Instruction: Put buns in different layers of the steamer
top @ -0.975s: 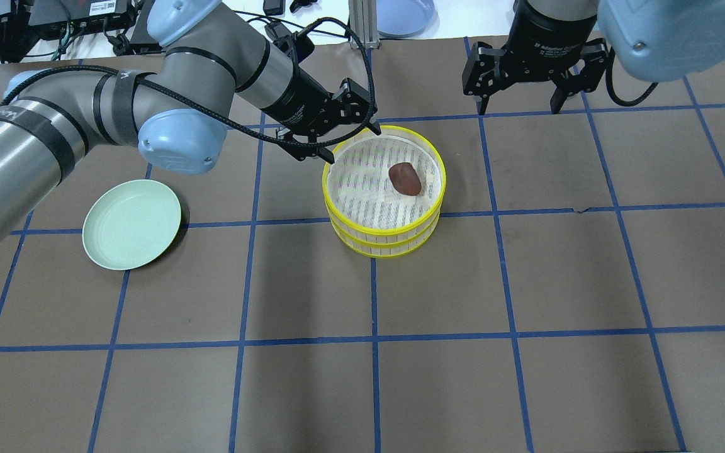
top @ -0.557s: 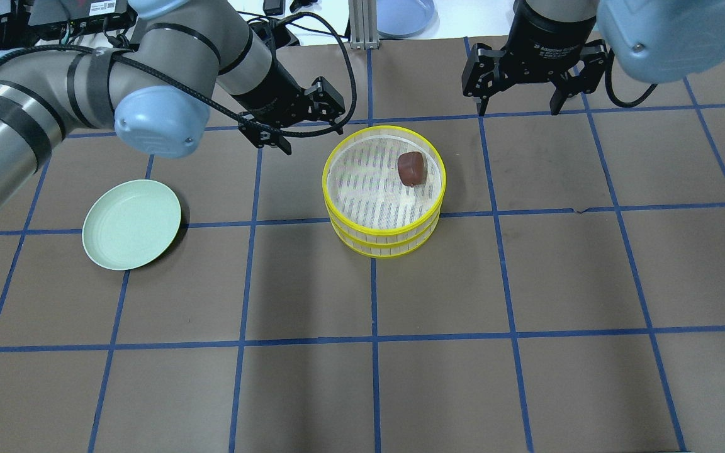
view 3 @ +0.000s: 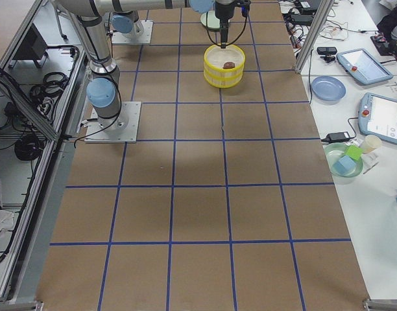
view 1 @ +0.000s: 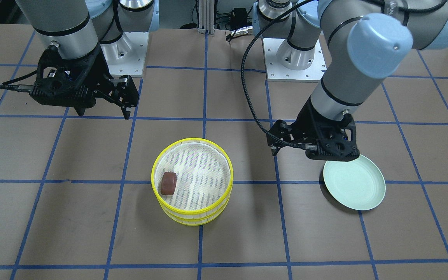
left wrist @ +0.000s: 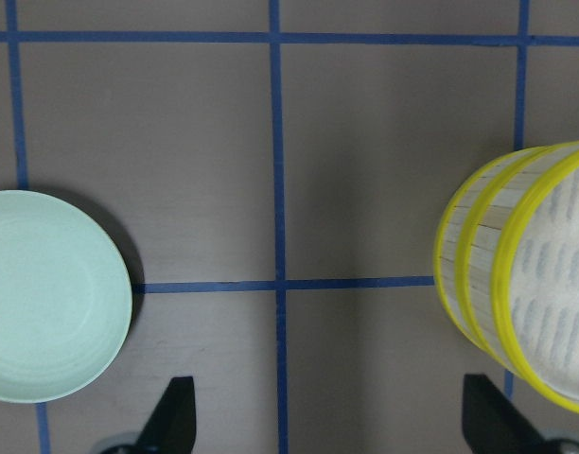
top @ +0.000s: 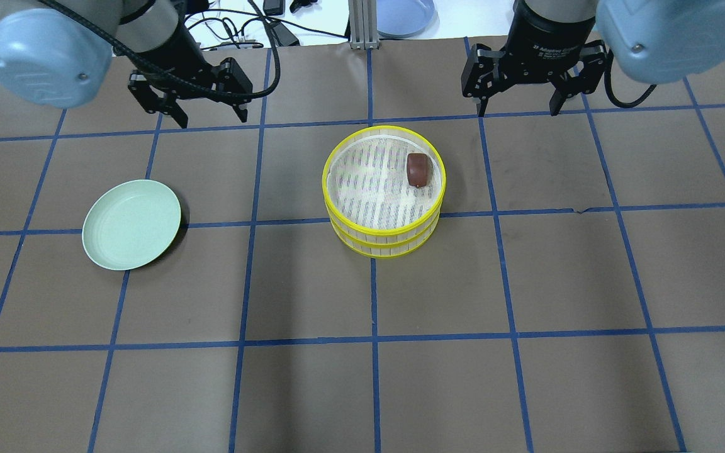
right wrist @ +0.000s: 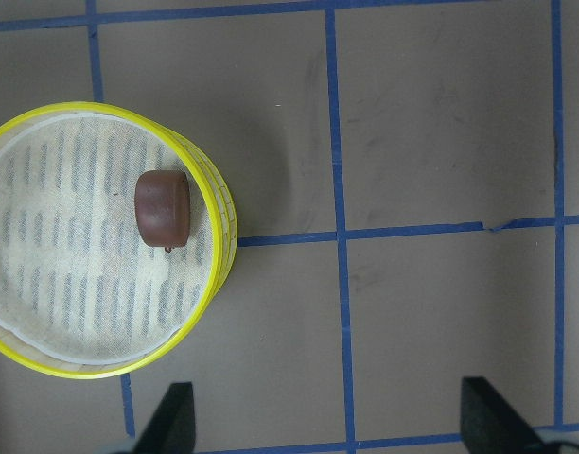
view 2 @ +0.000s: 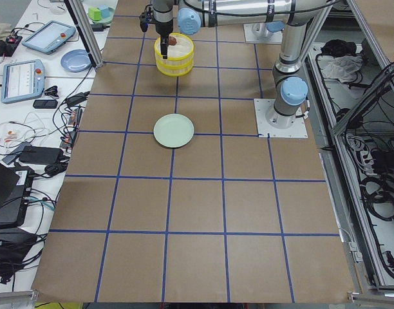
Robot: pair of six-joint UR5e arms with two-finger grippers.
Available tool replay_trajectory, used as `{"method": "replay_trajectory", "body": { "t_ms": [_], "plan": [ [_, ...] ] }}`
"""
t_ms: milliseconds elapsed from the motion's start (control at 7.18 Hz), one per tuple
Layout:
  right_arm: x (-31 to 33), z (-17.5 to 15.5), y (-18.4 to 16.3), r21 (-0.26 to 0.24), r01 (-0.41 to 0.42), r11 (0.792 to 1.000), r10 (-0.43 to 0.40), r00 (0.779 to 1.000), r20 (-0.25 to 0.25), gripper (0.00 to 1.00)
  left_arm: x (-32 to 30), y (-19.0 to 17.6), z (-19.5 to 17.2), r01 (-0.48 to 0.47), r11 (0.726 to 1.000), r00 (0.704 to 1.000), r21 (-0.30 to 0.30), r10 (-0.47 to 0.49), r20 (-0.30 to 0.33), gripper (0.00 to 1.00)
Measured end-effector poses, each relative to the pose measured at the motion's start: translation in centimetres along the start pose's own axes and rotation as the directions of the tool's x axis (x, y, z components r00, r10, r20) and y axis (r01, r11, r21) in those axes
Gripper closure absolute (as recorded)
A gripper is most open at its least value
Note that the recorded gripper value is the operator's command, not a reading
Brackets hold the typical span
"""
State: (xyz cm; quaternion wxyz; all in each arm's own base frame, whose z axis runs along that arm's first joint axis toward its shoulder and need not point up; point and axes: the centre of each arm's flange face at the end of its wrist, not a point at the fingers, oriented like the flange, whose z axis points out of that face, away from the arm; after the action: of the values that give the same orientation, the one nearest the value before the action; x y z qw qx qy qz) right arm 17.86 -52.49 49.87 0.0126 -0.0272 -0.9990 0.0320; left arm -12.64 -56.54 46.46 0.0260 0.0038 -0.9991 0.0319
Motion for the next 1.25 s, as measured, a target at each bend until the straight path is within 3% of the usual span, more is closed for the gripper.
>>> {"method": "replay_trajectory", "body": {
  "t_ms": [418,697,836,1254],
  "plan": [
    [0.0,0.0,0.0,0.0,0.001,1.0,-0.001,1.0,0.0,0.0,-3.3,2.4,-4.0,0.044,0.999,0.998,-0.003,-0.044,0.034,0.0],
    [-0.1,0.0,0.0,0.0,0.001,1.0,-0.001,1.0,-0.001,0.0,-3.9,3.0,-4.6,0.061,0.998,0.998,-0.003,-0.061,0.032,0.0],
    [-0.1,0.0,0.0,0.0,0.001,1.0,-0.001,1.0,0.0,0.0,-3.8,3.1,-4.5,0.068,0.998,0.998,-0.005,-0.068,0.018,0.0],
    [-0.1,0.0,0.0,0.0,0.002,1.0,-0.002,1.0,0.002,0.0,-2.4,3.7,-5.7,0.073,0.997,0.991,0.018,-0.071,-0.118,0.0]
  ]
}}
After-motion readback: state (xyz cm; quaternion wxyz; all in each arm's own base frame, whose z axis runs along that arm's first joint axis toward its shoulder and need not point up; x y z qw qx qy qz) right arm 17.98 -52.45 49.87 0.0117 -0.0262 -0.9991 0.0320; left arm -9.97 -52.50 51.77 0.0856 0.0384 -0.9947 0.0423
